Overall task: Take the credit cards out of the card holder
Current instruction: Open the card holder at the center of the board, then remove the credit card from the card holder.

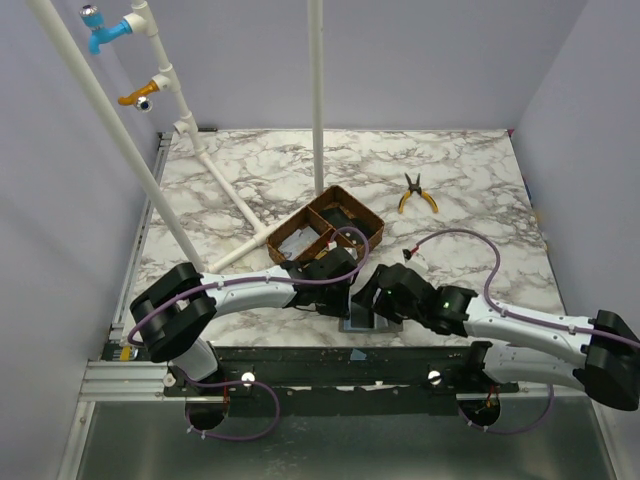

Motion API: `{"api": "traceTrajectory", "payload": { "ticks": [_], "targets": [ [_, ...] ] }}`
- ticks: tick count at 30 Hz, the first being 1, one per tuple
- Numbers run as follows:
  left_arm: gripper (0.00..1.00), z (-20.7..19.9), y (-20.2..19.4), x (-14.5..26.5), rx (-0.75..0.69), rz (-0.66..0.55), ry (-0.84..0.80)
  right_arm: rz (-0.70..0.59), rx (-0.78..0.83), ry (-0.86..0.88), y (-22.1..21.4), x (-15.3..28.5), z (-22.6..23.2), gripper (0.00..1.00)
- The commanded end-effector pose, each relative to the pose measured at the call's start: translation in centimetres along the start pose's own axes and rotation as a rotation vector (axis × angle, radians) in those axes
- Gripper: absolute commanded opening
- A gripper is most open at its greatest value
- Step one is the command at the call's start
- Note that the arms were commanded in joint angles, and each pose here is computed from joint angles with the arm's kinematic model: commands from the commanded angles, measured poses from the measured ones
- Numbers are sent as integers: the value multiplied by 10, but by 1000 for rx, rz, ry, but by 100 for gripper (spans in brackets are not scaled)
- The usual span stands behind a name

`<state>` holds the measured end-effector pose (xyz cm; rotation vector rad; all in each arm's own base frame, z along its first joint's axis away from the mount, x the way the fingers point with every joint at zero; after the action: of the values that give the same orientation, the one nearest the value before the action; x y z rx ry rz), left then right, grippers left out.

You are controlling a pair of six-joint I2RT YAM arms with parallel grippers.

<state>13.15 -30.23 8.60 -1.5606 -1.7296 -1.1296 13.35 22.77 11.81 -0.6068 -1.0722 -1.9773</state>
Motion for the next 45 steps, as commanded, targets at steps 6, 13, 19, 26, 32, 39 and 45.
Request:
{"api": "traceTrajectory", "payload": {
  "ticks": [6,13,19,26,32,39,45],
  "targets": [
    [4,1,5,3,-7,-29,20,9,153,-98,2,-8,-20,56],
    [4,-5,10,6,-18,-35,11,49,151,-122,-1,-14,-40,42],
    [4,-9,14,5,-31,-35,19,69,115,23,-8,-22,-48,41],
    [4,-9,18,1,-39,-40,37,58,68,111,-7,-20,-50,37],
    [4,-8,20,-4,-44,-40,52,60,47,122,-9,-22,-54,36],
    [4,-6,20,-10,-45,-37,67,84,8,164,-15,-25,-59,32],
    [3,-5,19,-16,-42,-25,68,91,-21,180,-18,-28,-64,29]
  ]
}}
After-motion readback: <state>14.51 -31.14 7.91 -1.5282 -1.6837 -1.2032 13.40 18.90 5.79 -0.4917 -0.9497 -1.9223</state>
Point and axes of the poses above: each gripper's point midway between its finger pads, its own x axis back along the fingers, its own z axis along the line the jaws close on, y = z × x, the point moved 5 cm from there along x, back along the fingers, and after that the axes turned 9 degrees about x, right-handed, at the moved point
